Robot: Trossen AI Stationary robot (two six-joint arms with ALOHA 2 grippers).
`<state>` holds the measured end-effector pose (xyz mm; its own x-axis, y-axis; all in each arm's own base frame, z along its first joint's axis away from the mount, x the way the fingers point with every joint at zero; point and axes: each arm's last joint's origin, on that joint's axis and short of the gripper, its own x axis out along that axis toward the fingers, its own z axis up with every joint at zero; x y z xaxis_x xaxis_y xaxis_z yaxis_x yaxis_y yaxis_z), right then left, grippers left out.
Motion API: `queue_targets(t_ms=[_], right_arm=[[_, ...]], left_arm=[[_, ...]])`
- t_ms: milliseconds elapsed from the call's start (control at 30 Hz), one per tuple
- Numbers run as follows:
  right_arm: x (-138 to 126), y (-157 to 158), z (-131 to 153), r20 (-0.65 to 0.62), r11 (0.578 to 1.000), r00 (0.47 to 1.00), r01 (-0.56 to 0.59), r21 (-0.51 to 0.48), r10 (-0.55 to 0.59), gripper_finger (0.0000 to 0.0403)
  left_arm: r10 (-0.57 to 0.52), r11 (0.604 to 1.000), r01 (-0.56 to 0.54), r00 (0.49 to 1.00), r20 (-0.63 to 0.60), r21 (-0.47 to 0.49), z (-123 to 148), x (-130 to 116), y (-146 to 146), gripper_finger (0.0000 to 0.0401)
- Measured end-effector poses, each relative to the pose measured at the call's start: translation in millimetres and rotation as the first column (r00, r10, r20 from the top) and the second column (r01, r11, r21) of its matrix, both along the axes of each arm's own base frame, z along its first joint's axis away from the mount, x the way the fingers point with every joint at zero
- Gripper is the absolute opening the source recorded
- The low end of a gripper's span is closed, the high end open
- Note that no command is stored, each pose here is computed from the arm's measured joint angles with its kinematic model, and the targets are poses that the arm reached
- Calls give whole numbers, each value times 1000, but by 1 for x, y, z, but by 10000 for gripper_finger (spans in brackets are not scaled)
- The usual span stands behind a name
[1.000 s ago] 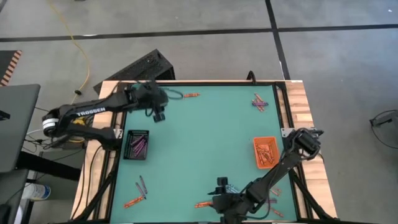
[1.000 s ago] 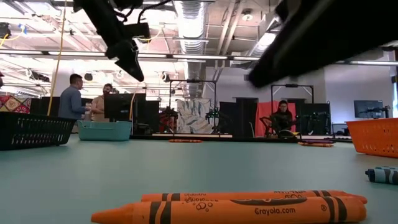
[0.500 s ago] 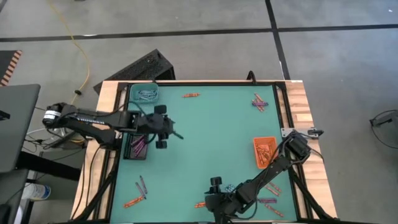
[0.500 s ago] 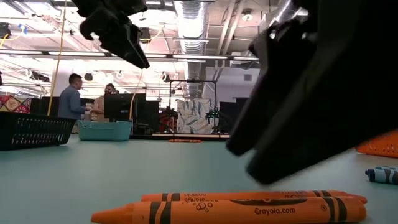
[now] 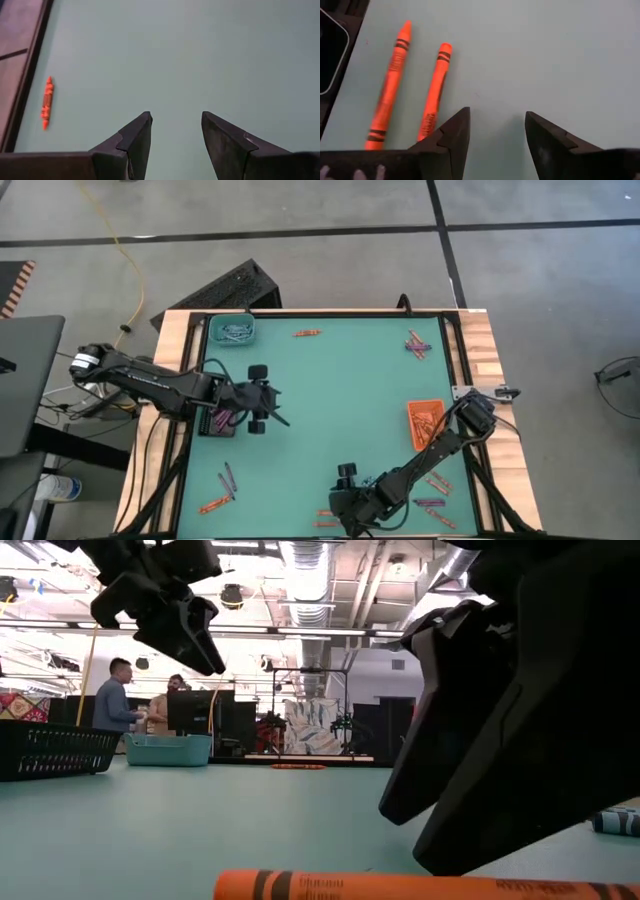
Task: Sort crayons
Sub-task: Put the orange crayon into the orange bin
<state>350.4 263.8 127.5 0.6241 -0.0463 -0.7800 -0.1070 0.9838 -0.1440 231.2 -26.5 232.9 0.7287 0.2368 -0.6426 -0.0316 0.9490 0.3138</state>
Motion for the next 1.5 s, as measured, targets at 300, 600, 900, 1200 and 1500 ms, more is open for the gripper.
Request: queue_targets(t_ms=[300, 600, 900, 1200, 1500], right_arm=[[6, 12, 23, 33, 1000, 999, -18, 14, 17, 193], [-6, 32, 22, 24, 996, 999, -30, 84, 28, 185], [-5, 27, 19, 26, 996, 1000, 0, 89, -2, 155], [-4, 25, 11, -3, 998, 1000, 3, 68, -3, 150], [-4, 19, 2, -38, 998, 998, 60, 34, -59, 150]], left_arm=[[-24, 999, 25, 999, 29, -20, 1, 1, -7, 165], [-60, 997, 62, 997, 55, -38, 3, 0, -18, 165], [-70, 996, 73, 996, 62, -57, 3, -1, -26, 165], [-79, 996, 82, 995, 65, -42, 3, -3, -32, 165], [-78, 996, 80, 995, 63, -40, 3, -3, -32, 165]])
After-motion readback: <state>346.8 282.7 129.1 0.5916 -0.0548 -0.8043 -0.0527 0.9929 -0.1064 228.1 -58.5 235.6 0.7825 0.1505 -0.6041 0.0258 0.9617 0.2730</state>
